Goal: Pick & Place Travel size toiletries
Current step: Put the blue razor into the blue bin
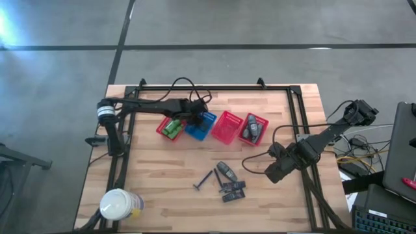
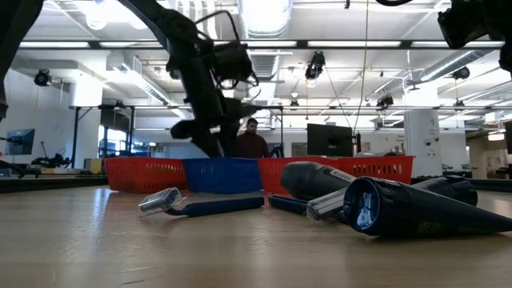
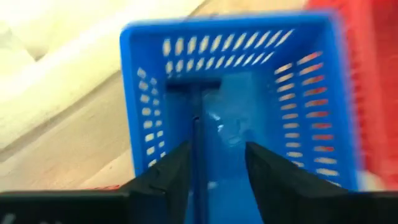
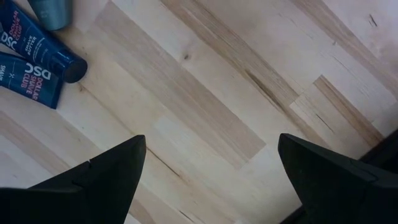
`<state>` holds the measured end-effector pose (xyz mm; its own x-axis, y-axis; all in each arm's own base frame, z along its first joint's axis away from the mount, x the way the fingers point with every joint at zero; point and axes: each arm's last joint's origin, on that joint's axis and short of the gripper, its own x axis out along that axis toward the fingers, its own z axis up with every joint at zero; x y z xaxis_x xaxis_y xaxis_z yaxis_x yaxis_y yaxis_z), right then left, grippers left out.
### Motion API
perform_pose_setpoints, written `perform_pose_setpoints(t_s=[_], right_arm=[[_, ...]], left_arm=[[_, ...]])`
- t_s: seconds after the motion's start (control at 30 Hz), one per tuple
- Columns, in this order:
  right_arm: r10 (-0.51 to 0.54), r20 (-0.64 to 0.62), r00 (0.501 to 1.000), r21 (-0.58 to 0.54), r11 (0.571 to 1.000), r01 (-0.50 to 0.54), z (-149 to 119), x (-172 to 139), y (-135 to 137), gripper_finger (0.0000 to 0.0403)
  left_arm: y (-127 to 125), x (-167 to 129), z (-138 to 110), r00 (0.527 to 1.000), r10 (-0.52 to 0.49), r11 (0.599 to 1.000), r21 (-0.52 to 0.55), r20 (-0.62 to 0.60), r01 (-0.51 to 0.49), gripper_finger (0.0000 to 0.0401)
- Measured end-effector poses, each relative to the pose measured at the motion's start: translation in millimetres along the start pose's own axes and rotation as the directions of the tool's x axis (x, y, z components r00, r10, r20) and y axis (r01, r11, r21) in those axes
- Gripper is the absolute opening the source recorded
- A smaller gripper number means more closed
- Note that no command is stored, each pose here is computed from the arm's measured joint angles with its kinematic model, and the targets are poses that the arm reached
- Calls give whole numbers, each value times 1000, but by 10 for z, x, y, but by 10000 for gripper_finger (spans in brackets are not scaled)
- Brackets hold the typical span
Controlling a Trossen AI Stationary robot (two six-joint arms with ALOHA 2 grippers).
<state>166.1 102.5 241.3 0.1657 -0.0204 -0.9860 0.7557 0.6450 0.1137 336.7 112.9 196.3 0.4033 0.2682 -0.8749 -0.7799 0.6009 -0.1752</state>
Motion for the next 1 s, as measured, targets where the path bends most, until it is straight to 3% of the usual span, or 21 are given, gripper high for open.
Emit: perform_pose_setpoints(t_s=[0.23, 0.33, 0.5, 0.7, 0.83, 1.0], right_arm=[[2, -1, 1000, 5, 1000, -2, 0, 0, 2, 363], [4, -1, 1000, 5, 1000, -4, -1, 0, 4, 363], [4, -1, 1000, 1, 1000, -4, -1, -1, 4, 363], [5, -1, 1000, -46, 999, -5, -1, 0, 5, 363], [6, -1, 1000, -63, 998, -6, -1, 0, 5, 363], [7, -1, 1000, -82, 997, -7, -1, 0, 6, 363]], left_arm=[[-175, -490, 71, 990, -139, 988, 73, 36, 136, 181], [-351, -736, -134, 984, -178, 974, 145, 7, 175, 177], [-672, -832, -703, 989, -91, 971, 211, -120, 115, 170], [-1032, -761, -1204, 978, -79, 991, 94, -194, 99, 176], [-1219, -694, -1372, 966, -87, 996, 9, -244, 92, 192], [-1469, -651, -1470, 959, -103, 994, 6, -265, 109, 214]])
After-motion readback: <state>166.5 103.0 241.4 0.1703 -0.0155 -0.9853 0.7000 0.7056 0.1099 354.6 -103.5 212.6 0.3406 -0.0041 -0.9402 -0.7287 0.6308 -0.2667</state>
